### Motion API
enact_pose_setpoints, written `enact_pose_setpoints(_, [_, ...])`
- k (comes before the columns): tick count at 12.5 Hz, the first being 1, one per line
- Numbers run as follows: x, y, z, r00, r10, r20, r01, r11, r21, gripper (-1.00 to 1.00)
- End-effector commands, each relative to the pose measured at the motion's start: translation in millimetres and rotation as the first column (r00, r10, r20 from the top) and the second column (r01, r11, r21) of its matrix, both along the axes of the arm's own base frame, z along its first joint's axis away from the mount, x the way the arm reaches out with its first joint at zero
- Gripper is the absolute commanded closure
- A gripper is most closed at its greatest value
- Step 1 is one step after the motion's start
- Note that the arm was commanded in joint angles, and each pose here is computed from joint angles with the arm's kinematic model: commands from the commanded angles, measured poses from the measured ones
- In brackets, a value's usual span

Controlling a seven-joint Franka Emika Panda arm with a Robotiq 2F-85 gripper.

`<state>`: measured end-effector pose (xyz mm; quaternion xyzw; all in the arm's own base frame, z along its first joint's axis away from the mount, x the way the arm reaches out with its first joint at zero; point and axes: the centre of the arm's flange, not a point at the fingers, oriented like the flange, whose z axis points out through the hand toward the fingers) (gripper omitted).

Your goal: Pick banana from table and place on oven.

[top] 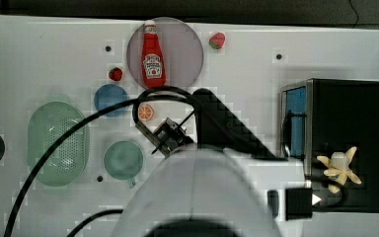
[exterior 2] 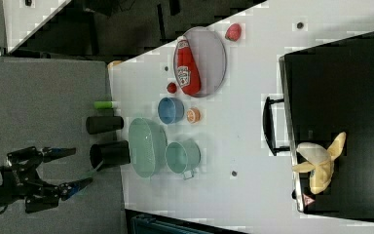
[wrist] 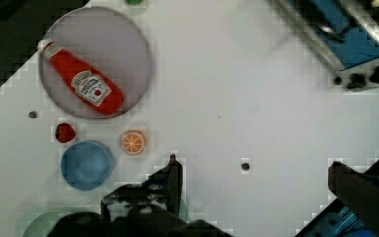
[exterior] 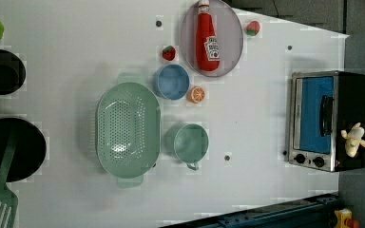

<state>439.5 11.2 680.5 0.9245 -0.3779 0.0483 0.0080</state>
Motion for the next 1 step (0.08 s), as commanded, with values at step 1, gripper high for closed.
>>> enact_pose_setpoints(1, [11.9, -55.5, -31.6, 0.977, -0.195, -0.085, 0.197, 0.980, 0.010, -1.00])
